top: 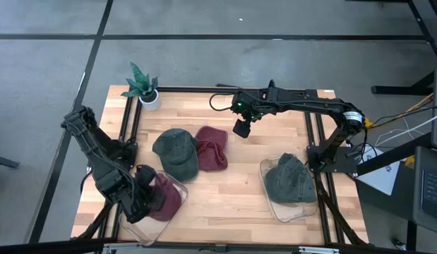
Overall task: Pick & Place hat
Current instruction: Put the top red cap into the left transparent bin, then put the green cap into the right transparent bin
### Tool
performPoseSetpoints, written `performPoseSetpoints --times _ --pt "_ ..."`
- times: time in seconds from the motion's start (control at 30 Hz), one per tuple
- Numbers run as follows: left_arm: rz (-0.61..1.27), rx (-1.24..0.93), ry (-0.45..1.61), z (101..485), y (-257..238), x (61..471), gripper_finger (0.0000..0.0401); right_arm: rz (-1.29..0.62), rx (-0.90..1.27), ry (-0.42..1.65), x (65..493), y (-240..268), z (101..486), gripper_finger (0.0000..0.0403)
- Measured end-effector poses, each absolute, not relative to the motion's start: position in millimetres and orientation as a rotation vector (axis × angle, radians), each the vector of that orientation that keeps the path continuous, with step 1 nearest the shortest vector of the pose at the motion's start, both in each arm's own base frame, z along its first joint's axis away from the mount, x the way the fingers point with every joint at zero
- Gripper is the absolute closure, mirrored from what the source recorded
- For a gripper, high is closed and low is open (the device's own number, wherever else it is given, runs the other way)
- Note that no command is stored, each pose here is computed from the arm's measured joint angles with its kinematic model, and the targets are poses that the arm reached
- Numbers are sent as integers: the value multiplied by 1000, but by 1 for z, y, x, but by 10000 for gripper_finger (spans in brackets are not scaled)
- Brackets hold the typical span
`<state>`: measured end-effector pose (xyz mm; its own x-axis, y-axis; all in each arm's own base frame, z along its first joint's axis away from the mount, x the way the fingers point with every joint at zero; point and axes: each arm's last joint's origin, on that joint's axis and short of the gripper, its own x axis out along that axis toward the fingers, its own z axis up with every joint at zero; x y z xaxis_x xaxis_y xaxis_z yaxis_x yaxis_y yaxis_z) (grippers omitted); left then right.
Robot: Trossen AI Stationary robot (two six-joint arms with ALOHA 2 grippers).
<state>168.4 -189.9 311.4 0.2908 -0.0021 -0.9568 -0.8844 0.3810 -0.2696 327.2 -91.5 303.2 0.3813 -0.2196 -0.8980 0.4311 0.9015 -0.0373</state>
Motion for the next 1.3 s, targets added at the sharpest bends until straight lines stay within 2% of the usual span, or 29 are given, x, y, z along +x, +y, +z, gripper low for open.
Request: performPoseSetpoints --times 0.17,0.33,0.73,0.9,1.1,1.3 --pt "712 -968 1184 311 -190 167 368 -419 216 1105 327 -91 303 141" --pt "671 -906 1195 311 -189 168 333 -419 216 1105 327 -91 303 141" --pt "614 -793 1298 311 -185 165 185 -419 216 1105 327 -91 303 141" --pt "611 -818 1144 325 -173 160 157 -419 216 1106 327 -91 303 141" --pt "561 -871 971 347 -152 146 158 -417 214 1106 327 -91 303 141" --pt "557 -868 693 367 -126 135 159 -365 164 1078 332 -85 305 141"
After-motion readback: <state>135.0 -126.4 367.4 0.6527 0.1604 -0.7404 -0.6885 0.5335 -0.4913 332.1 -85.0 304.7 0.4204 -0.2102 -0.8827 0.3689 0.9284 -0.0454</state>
